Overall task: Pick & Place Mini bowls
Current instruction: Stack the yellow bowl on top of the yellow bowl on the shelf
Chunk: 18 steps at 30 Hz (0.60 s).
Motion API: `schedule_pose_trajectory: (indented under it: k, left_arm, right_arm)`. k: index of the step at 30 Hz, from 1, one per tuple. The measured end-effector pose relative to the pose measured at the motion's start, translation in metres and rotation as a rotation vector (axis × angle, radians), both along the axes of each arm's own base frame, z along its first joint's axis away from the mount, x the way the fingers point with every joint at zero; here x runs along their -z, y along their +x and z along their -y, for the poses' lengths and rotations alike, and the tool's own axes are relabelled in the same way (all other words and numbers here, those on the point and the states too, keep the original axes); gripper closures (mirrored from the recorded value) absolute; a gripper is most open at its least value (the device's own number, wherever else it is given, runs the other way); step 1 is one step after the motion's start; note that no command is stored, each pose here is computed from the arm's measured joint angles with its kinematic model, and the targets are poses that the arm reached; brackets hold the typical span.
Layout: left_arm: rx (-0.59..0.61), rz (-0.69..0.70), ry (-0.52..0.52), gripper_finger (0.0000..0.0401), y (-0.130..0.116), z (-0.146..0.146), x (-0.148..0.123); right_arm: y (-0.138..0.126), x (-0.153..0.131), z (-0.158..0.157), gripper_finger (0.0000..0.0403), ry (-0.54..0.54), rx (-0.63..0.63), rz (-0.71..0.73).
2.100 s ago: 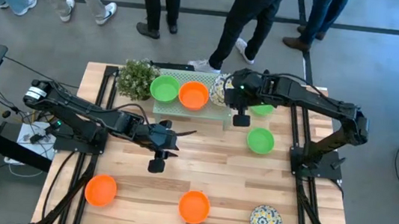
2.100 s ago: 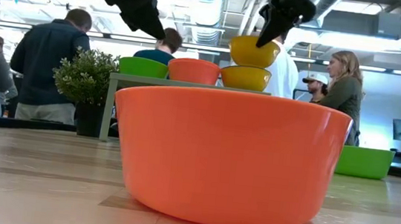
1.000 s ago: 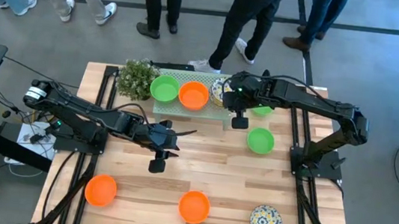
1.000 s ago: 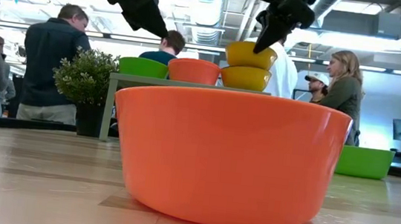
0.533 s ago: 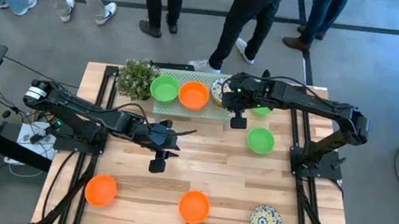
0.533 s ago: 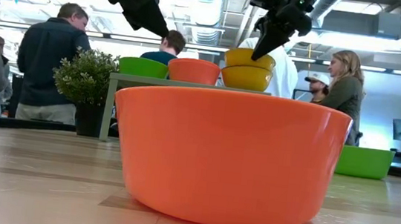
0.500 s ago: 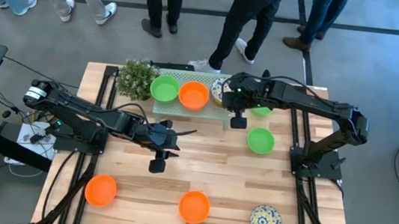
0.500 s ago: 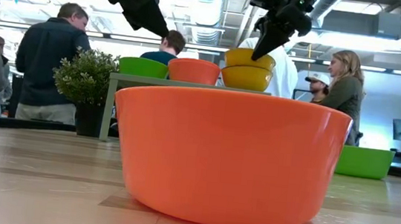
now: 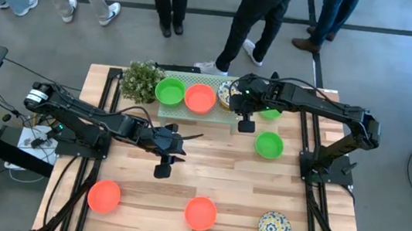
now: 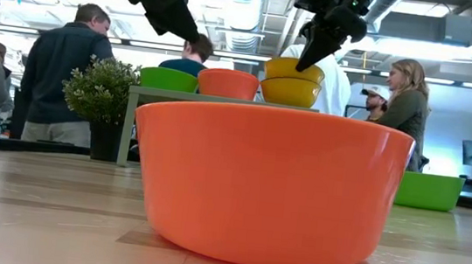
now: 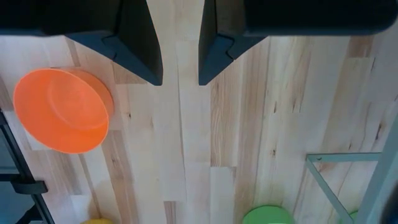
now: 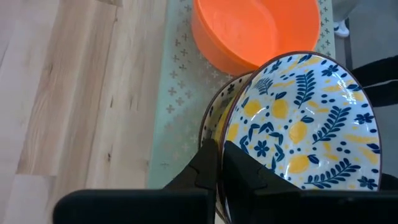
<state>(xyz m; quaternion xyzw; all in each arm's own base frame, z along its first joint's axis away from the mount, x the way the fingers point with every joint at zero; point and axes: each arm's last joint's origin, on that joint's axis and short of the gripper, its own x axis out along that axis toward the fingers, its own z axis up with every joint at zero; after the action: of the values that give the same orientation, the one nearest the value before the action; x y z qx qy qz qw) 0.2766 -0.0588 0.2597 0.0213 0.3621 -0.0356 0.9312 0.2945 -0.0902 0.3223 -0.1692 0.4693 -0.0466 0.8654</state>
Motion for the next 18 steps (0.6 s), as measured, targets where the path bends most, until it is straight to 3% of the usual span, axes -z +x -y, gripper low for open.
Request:
schedule_pose_trajectory:
  k: [18]
  left_arm:
    - [0.0,0.008,-0.002,0.0297,0.0,0.0,-0.001]
  right_arm:
    - [0.014,0.016,0.006,0.0396,-0.03,-0.039,-0.05]
